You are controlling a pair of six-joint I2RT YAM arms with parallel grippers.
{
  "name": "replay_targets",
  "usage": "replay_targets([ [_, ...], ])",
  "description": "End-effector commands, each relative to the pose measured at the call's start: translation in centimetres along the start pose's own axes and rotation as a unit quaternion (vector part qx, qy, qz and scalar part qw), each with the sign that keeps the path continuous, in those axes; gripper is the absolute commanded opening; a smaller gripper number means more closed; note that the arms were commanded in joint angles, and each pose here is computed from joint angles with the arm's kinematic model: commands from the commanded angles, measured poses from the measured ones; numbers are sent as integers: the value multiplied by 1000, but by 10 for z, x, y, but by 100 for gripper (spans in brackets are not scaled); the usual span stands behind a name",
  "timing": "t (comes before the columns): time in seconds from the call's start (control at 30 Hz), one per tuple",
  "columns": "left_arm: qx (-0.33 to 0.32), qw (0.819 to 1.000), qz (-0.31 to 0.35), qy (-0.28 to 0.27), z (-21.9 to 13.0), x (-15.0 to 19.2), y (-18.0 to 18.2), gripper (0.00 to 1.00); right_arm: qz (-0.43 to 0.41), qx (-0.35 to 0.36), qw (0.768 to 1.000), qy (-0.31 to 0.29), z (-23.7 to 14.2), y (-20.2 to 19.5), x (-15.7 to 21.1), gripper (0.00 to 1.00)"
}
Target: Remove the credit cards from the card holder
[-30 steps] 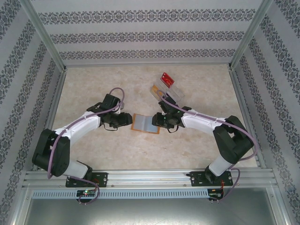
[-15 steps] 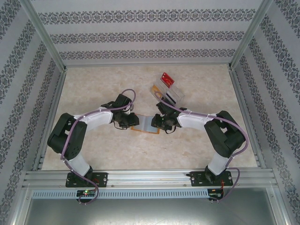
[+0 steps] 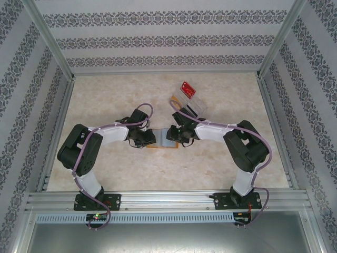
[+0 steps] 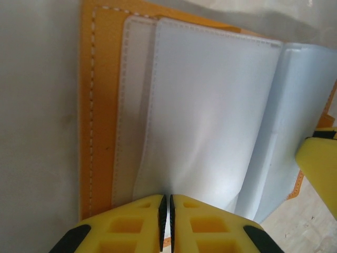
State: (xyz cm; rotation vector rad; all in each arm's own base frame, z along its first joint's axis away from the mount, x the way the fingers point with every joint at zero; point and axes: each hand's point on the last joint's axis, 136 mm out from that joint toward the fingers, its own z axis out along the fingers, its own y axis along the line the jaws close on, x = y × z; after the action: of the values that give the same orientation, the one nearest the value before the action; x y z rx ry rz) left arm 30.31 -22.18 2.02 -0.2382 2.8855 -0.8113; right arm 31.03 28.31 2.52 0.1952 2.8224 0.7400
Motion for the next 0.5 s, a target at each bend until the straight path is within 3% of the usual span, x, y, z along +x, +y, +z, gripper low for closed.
replay_targets([
  [0.0, -28, 999, -13, 22, 10, 16, 18, 15, -5, -2, 999, 42, 18, -3, 19, 29],
  [0.2, -31, 999, 11, -5, -11, 1, 3, 19, -19, -10, 1000, 11, -6, 7, 7, 30],
  [0.27, -29, 999, 25, -24, -28, -7, -7, 29, -36, -25, 999, -10, -24, 17, 0, 33],
  [0.47, -19, 995, 33, -91, -86, -32, -21, 59, -62, -24, 991, -121, -104, 21, -33, 57],
])
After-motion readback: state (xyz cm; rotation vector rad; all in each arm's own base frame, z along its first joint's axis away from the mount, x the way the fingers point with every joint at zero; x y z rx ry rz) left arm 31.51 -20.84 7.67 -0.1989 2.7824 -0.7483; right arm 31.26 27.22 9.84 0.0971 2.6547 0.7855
